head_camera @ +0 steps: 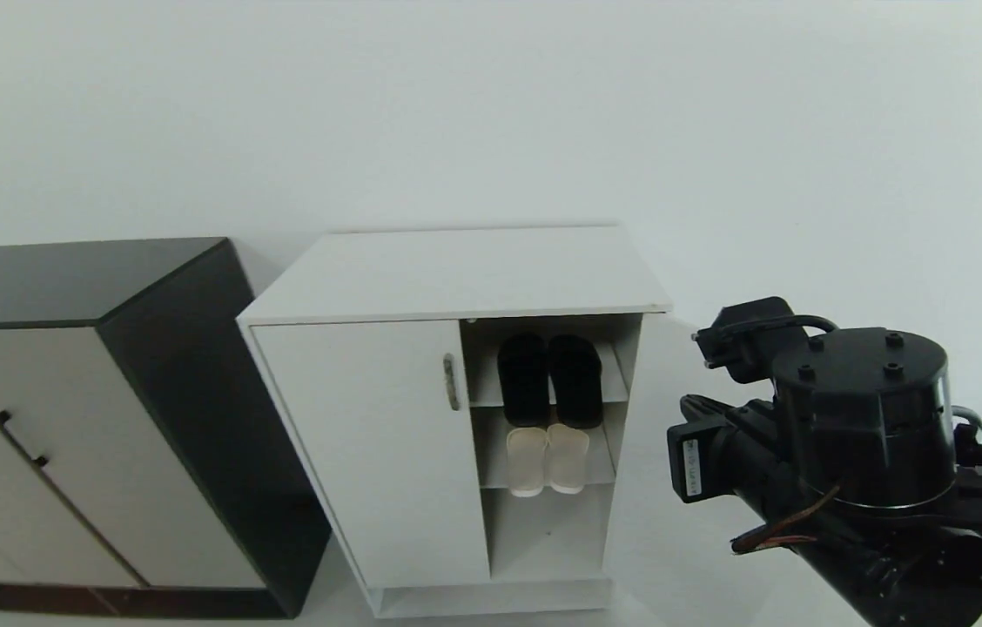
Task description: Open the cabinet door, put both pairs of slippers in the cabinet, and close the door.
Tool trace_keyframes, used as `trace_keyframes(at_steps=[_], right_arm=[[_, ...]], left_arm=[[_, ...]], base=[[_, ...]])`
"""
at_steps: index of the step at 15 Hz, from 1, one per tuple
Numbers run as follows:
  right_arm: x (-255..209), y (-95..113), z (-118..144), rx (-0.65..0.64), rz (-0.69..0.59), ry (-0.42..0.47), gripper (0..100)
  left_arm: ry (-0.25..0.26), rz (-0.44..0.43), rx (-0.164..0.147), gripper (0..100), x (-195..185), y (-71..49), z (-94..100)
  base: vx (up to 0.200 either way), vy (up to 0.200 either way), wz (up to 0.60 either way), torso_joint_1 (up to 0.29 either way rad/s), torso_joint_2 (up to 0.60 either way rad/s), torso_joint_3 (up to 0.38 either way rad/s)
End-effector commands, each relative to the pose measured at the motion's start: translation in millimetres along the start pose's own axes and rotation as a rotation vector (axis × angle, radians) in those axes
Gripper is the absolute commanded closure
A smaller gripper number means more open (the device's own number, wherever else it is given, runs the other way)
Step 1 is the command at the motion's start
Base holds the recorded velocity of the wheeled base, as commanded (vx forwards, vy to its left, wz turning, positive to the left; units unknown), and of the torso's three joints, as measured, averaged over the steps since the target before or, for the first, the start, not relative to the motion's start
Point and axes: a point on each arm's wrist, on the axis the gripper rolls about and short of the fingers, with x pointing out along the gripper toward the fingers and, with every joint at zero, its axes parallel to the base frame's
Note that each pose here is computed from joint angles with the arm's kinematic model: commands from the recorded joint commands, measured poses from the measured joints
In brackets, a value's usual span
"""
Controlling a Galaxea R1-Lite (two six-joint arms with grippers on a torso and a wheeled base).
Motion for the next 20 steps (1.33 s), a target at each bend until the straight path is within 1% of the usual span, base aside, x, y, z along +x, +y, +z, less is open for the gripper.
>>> trace_keyframes(at_steps=[1,3,4,6,7,8,9,11,13,15,20], right_arm=[[1,-2,1,0.003,-0.007,-0.001,100],[5,-7,3,0.009,-0.031,-0.002,100],[8,-11,5,0.005,-0.046,-0.005,100],[19,-20,14,0.041,-0.028,-0.023,100],[28,-29,20,0.067,-0.027,-0.034,100],[42,-42,27,0.093,-0.052,-0.037,100],[54,-52,32,0.112,-0.075,-0.044,100],[76,-68,38,0.139,-0.077,-0.046,100],[92,-74,41,0.155,-0.069,-0.044,100],[112,-76,42,0.19,-0.09,-0.057,100],[156,-84,31,0.205,-0.132,-0.058,100]], left_arm=[[-0.001,0.0,0.0,100,0,0.0,0.0],[-0.001,0.0,0.0,100,0,0.0,0.0],[-0.001,0.0,0.0,100,0,0.0,0.0],[-0.001,0.0,0.0,100,0,0.0,0.0],[-0.001,0.0,0.0,100,0,0.0,0.0],[-0.001,0.0,0.002,100,0,0.0,0.0],[-0.001,0.0,0.002,100,0,0.0,0.0],[-0.001,0.0,0.002,100,0,0.0,0.0],[-0.001,0.0,0.002,100,0,0.0,0.0],[-0.001,0.0,0.0,100,0,0.0,0.0],[-0.001,0.0,0.0,100,0,0.0,0.0]], base=[[0.0,0.0,-0.6,0.007,0.0,-0.002],[0.0,0.0,-0.6,0.012,0.0,-0.007],[0.0,0.0,0.0,0.0,0.0,0.0],[0.0,0.0,0.0,0.0,0.0,0.0],[0.0,0.0,0.0,0.0,0.0,0.0],[0.0,0.0,0.0,0.0,0.0,0.0],[-0.2,0.0,0.0,-0.002,0.01,0.007],[-0.2,0.0,0.0,0.01,0.01,0.0],[0.0,0.0,0.0,0.0,0.0,0.0],[0.0,0.0,0.0,0.0,0.0,0.0],[0.0,0.0,0.0,0.0,0.0,0.0]])
